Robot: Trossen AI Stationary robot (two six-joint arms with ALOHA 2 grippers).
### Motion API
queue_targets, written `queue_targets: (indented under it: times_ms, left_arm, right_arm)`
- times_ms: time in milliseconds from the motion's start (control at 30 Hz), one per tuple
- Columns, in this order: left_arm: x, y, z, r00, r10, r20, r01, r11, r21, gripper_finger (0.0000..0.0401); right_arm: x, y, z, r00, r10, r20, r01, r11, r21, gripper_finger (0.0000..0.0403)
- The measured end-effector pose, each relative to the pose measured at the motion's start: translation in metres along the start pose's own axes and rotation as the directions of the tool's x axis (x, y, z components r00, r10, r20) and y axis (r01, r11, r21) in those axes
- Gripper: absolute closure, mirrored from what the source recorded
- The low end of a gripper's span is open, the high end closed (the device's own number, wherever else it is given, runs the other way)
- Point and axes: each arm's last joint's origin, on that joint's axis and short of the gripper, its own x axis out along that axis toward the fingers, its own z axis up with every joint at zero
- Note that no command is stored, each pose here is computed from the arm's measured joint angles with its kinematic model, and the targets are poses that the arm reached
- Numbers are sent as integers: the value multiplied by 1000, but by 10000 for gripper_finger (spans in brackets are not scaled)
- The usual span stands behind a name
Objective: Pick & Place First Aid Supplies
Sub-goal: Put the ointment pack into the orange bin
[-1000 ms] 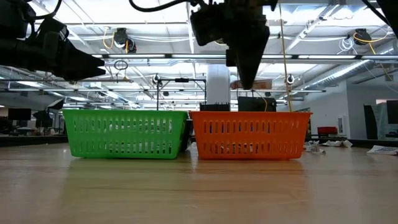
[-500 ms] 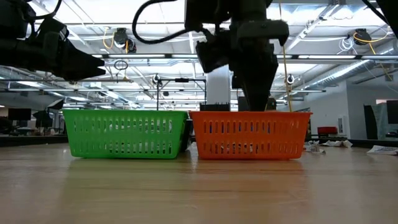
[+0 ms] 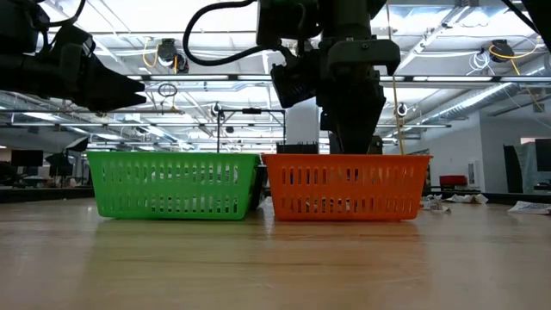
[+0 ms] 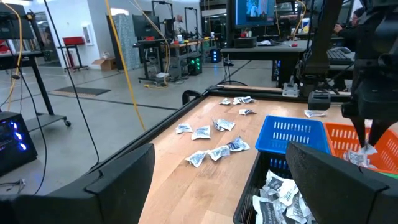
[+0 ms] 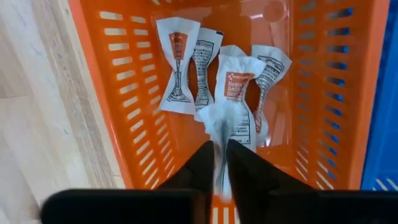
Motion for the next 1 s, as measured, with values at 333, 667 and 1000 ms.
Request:
queue_targets:
  times_ms: [333, 667, 1000]
  left_arm:
    - [0, 0, 0, 1000, 0, 0, 0, 1000, 0, 36]
    - [0, 0, 0, 1000, 0, 0, 0, 1000, 0, 36]
    - [0, 0, 0, 1000, 0, 0, 0, 1000, 0, 36]
  right_arm:
    - [0, 0, 0, 1000, 0, -1, 0, 1000, 8, 235]
    - [-16, 0, -3, 999, 10, 42, -10, 1000, 7, 208]
    - [-42, -5, -10, 995, 24, 99, -39, 988, 150, 226]
